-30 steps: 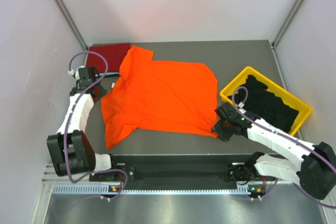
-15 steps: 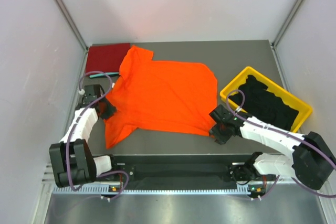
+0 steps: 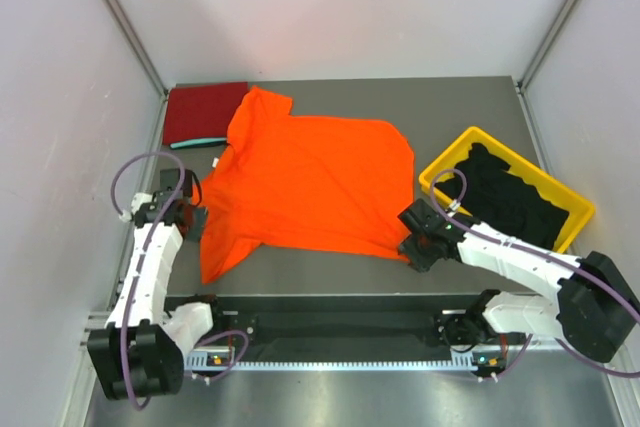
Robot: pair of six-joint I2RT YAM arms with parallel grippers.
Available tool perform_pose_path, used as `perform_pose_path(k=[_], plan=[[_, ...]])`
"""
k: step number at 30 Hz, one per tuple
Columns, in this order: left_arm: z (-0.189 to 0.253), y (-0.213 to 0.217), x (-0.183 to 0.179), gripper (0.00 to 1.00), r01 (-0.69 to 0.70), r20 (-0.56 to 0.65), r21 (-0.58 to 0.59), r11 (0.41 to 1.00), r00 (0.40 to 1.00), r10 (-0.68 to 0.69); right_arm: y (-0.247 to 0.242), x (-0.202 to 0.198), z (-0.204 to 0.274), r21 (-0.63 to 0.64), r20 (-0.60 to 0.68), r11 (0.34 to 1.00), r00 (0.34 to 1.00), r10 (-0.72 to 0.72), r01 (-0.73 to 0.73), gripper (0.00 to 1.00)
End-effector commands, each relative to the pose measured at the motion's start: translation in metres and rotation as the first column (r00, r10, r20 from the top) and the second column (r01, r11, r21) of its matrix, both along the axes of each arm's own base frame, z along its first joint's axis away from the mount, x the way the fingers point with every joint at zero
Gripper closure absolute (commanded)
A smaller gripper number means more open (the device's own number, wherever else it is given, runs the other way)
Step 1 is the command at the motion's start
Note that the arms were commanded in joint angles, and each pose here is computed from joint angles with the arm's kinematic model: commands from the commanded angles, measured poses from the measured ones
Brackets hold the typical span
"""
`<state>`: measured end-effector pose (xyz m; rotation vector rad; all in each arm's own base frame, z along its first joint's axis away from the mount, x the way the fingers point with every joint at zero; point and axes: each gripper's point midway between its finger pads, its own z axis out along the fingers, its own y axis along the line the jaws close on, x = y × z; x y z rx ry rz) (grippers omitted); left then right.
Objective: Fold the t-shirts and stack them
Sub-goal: Flatten the tshirt out
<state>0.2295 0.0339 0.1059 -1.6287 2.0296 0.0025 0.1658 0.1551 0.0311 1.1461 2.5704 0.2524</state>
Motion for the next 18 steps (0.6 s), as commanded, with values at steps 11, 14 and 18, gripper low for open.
perform_pose_path(k=[11, 14, 18], plan=[[-0.045, -0.015, -0.083, 0.49, -0.378, -0.318, -0.087, 0.922, 0.887, 0.334, 0.006, 0.014, 0.001, 0.009, 0.065, 0.997, 0.995, 0.072, -0.073, 0.59], [-0.048, -0.016, -0.097, 0.48, -0.415, -0.367, -0.069, 0.907, 0.856, 0.364, 0.004, 0.016, 0.002, 0.011, 0.071, 0.997, 0.995, 0.070, -0.071, 0.60], [-0.052, -0.019, -0.106, 0.48, -0.409, -0.414, -0.062, 0.910, 0.840, 0.350, 0.001, 0.016, -0.002, 0.012, 0.071, 0.998, 0.995, 0.064, -0.065, 0.60]])
